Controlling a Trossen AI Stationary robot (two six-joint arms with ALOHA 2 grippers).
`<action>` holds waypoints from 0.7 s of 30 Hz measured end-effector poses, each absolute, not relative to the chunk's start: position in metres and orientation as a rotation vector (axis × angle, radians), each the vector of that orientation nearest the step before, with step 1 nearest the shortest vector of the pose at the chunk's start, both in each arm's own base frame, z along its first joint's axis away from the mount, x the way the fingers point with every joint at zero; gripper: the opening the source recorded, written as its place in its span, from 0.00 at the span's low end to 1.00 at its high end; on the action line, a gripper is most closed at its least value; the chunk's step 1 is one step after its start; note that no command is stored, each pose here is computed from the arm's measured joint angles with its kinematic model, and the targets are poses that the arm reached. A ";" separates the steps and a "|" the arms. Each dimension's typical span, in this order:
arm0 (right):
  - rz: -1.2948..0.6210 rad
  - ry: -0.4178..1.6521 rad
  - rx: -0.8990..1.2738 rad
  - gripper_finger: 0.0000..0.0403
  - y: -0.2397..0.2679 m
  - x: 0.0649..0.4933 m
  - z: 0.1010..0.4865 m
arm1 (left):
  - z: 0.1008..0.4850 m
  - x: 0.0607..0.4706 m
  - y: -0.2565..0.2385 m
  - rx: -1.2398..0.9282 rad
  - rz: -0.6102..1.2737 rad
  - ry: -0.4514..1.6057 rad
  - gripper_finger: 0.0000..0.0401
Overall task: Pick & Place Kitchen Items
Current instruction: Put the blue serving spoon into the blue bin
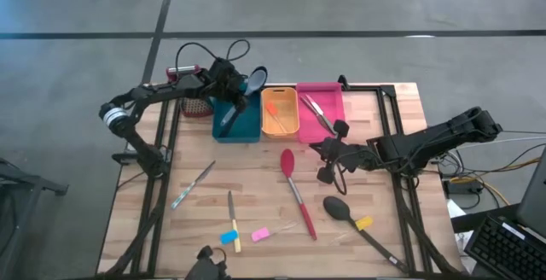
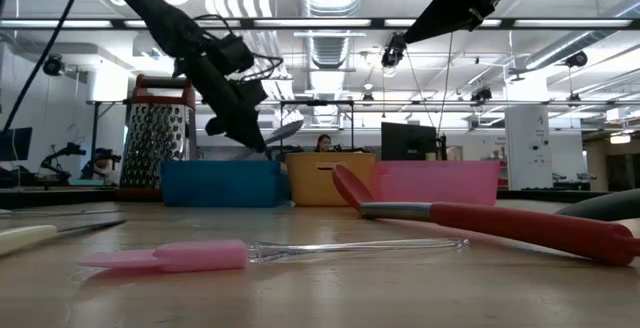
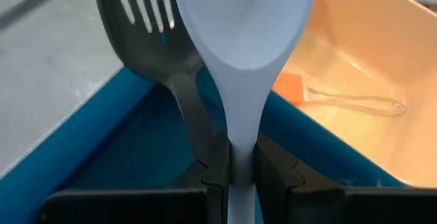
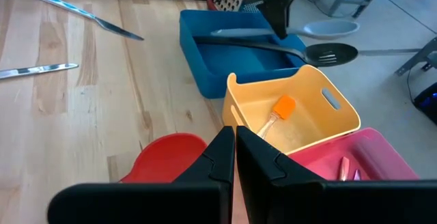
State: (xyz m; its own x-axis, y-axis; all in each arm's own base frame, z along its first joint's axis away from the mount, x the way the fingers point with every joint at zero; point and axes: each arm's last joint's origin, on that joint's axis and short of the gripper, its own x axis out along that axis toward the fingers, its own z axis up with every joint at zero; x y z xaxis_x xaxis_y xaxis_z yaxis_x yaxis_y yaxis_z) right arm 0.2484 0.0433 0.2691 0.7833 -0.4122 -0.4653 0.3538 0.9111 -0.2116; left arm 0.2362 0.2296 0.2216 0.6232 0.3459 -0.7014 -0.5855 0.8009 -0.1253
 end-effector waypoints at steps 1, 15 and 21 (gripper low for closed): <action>-0.415 0.528 -0.115 0.02 0.043 0.248 0.269 | 0.219 0.235 0.231 -0.369 0.550 0.723 0.11; -0.415 0.532 -0.117 0.02 0.043 0.248 0.268 | 0.194 0.230 0.248 -0.453 0.539 0.778 0.17; -0.415 0.532 -0.117 0.02 0.043 0.248 0.267 | 0.194 0.230 0.248 -0.455 0.541 0.782 0.33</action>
